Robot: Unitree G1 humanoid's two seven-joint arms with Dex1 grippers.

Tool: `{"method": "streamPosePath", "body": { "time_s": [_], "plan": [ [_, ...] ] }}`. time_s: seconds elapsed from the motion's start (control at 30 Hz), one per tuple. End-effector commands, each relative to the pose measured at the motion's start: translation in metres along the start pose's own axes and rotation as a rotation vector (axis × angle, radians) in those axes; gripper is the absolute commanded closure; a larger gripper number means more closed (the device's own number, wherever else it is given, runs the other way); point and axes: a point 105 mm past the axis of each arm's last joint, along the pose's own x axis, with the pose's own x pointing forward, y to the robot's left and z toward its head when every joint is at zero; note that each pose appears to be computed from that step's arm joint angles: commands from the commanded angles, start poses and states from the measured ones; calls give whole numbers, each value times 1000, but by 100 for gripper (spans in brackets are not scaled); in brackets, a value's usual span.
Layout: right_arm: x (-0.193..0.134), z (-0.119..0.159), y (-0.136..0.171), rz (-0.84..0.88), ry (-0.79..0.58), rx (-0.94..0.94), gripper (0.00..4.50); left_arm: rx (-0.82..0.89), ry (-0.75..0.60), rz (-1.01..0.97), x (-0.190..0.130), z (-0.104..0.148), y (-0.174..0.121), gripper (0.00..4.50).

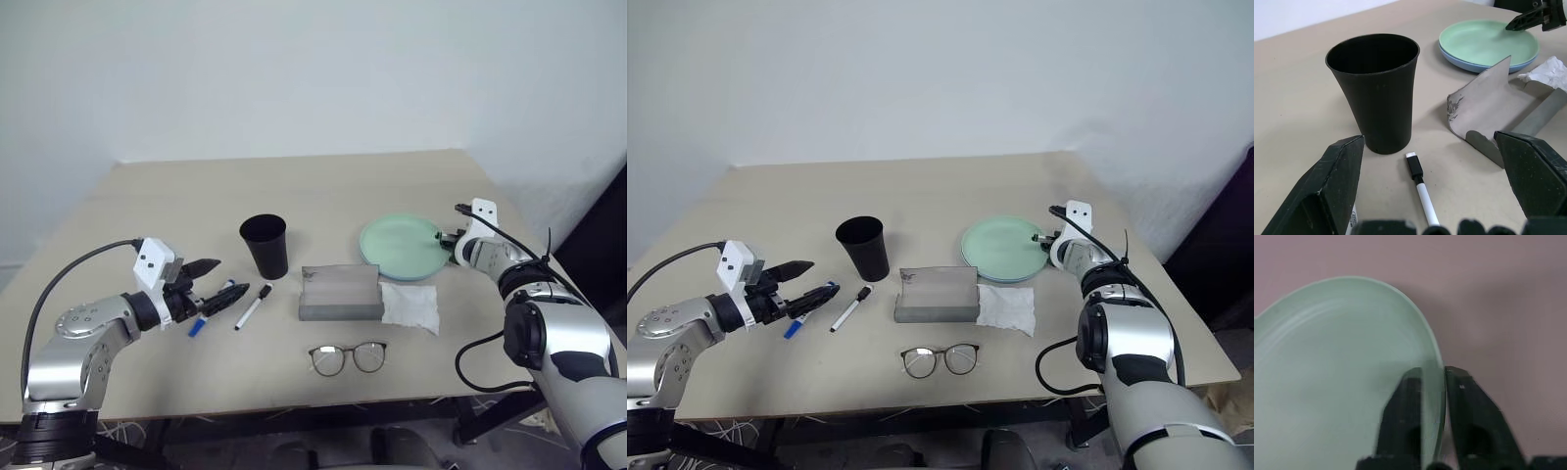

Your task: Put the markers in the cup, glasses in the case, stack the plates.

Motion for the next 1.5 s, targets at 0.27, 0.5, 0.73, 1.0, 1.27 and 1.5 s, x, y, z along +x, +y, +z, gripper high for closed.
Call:
{"method": "streamPosePath", "body": {
  "time_s": [0.27,0.5,0.73,1.0,1.27,1.5],
  "plan": [
    [-45,60,-3,320,-173,-287,180,43,-47,-53,-5,17,-6,0],
    [-101,33,-1,594,-93,-431,180,62,-82,-217,-14,30,-27,0],
    [-112,-12,-6,659,25,-515,180,118,-57,-305,-25,33,-34,0],
    [-87,-38,2,630,58,-473,180,138,-62,-307,-23,35,-33,0],
    [-61,-52,18,643,64,-438,180,133,-67,-299,-20,34,-33,0],
    [-51,-52,38,706,46,-380,180,122,-64,-287,-17,31,-33,0]
  ]
}}
